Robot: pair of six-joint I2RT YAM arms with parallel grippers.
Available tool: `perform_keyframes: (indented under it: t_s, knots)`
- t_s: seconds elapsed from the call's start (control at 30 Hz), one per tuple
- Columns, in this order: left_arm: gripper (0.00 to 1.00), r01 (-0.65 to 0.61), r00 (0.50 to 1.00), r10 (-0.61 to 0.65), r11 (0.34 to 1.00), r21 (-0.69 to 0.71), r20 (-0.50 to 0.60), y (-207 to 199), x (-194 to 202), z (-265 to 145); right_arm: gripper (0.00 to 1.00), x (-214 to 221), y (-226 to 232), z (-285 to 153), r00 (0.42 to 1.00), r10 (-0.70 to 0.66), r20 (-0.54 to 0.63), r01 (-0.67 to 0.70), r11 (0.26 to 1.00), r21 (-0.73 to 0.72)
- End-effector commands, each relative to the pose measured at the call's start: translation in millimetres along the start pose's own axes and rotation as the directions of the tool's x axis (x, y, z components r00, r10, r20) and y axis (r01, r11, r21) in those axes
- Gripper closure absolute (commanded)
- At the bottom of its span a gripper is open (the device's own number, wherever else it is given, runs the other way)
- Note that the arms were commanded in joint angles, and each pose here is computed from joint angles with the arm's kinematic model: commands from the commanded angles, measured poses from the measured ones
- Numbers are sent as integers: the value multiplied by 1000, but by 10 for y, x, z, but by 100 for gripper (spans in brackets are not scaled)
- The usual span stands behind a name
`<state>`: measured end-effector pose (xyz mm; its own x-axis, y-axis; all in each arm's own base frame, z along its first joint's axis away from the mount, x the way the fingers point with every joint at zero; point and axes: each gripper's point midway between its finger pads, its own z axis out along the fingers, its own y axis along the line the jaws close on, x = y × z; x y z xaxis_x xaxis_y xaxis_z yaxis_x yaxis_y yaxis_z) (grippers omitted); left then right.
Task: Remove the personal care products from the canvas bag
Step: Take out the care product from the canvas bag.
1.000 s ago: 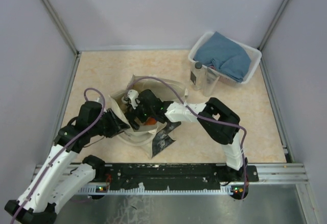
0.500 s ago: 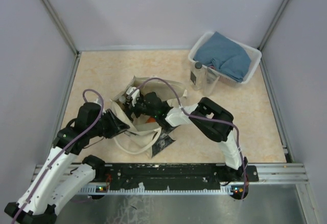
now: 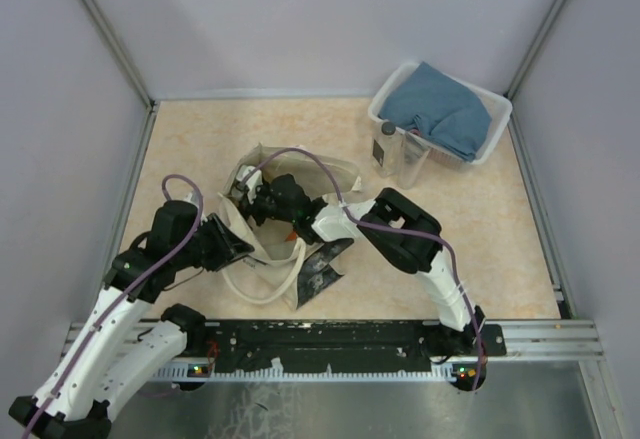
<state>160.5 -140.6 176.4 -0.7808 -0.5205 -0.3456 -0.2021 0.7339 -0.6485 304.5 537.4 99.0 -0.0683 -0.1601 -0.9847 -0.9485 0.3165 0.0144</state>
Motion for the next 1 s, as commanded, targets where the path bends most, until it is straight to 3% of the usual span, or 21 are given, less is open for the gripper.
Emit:
perform_keyframes:
  t_s: [0.0, 0.17, 0.2, 0.23, 0.27, 0.3, 0.5, 0.8, 0.97]
  knots:
    - [63, -5, 1000, 5, 1000, -20, 6, 54, -6, 24, 13, 540, 96, -88, 992, 18, -123, -21, 1000, -22]
    - [63, -8, 1000, 7, 1000, -13, -5, 35, 4, 55, 30, 668, 114, -140, 985, 17, -169, -21, 999, -24]
    - [63, -7, 1000, 7, 1000, -13, -7, 35, 5, 61, 40, 685, 115, -141, 984, 12, -176, -18, 999, -29]
    - [63, -10, 1000, 9, 1000, -13, -9, 34, 6, 67, 61, 694, 117, -138, 983, 11, -185, -18, 999, -33]
    - [63, -9, 1000, 9, 1000, -14, -11, 34, 7, 72, 90, 710, 127, -133, 981, 7, -196, -15, 999, -40]
    - [63, -10, 1000, 10, 1000, -12, -12, 28, 6, 72, 100, 738, 108, -134, 977, 10, -213, -16, 999, -28]
    - [63, -7, 1000, 7, 1000, -9, -3, 22, -6, 55, 100, 480, -3, -237, 984, 8, -177, 1, 999, 48]
    - [63, -3, 1000, 3, 1000, -10, 6, 42, -5, 48, 100, -851, -228, -718, 998, -56, -20, 58, 984, 169]
    - [63, -2, 1000, 2, 1000, -4, 7, 43, 4, 49, 100, -1349, -249, -994, 995, -93, 35, 84, 976, 199]
